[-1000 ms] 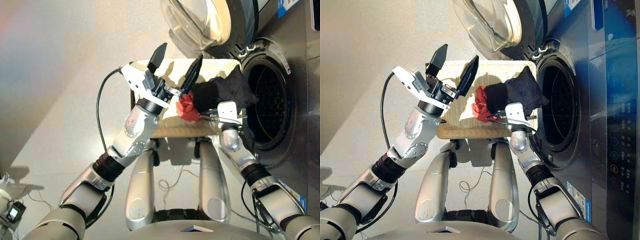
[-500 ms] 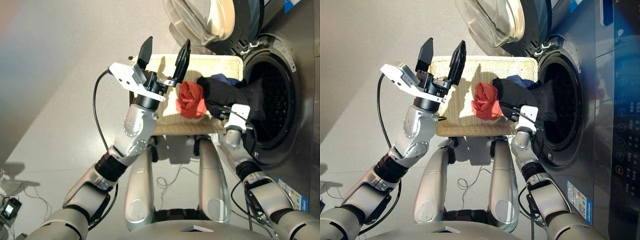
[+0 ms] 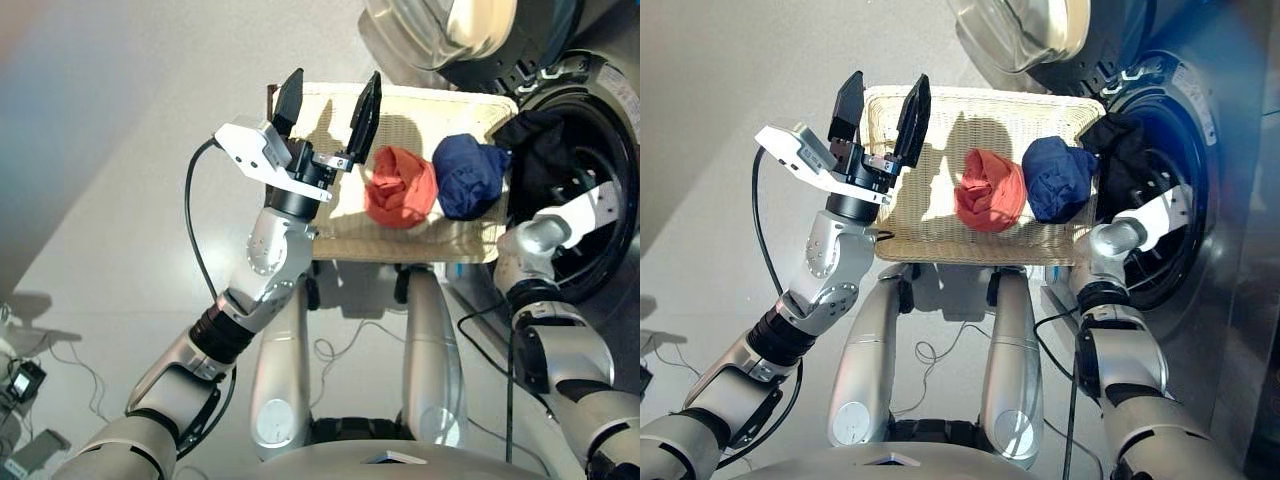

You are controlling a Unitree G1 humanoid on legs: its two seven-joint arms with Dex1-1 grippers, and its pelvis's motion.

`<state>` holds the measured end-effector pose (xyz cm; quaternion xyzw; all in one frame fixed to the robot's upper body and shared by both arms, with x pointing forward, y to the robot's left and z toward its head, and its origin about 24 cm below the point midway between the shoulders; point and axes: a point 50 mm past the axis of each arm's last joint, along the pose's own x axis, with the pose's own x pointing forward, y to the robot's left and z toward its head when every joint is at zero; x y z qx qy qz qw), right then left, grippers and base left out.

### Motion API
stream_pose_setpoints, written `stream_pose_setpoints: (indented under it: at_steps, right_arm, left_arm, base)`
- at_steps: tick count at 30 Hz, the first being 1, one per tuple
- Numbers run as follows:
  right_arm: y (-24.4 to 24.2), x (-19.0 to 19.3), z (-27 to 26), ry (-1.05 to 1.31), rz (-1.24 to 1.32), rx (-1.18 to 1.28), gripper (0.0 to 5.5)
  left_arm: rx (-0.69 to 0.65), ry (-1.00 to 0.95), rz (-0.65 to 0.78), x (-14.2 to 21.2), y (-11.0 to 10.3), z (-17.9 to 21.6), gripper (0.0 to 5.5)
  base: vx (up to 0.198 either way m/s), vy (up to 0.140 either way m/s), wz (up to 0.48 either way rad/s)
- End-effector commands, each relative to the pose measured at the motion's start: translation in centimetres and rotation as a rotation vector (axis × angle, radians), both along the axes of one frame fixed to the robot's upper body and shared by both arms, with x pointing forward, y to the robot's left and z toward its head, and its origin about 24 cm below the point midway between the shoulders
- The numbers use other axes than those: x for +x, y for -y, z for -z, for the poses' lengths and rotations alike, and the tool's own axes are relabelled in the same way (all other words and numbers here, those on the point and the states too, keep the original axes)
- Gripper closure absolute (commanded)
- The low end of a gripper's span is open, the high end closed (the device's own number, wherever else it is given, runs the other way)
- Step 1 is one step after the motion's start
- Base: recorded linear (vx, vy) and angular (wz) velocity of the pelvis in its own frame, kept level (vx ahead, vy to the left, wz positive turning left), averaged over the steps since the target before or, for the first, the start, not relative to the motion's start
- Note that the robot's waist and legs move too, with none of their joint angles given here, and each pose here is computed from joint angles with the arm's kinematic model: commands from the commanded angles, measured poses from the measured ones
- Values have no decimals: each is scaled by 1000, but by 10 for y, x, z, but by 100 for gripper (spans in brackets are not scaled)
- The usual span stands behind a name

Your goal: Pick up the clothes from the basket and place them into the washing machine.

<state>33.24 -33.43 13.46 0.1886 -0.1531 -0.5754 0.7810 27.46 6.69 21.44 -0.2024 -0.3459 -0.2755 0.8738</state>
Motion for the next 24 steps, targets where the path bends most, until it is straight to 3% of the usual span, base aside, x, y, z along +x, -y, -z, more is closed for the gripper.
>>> stream_pose_setpoints:
  at_steps: [1,10,20,21,22,24]
  right_arm:
    - [54,-31,-53,224,209,-31,550]
    - [89,-49,-72,278,285,77,550]
    - [90,-49,-77,311,271,91,550]
    - [85,-44,-76,291,243,62,416]
    - [77,-37,-73,246,188,5,0]
    - [66,-29,-67,195,138,-49,0]
  left_arm:
    - [-86,153,106,-24,3,-27,0]
    - [-110,185,105,-24,-1,-41,0]
    - [-120,186,79,-23,-7,-43,0]
    - [-118,183,82,-23,-6,-42,0]
    - [-119,186,78,-22,-6,-42,0]
    - [-119,192,80,-22,-5,-43,0]
  base:
    - [0,0,0]
    - [0,0,0]
    - [0,0,0]
    - [0,0,0]
    - [0,0,0]
    - [0,0,0]
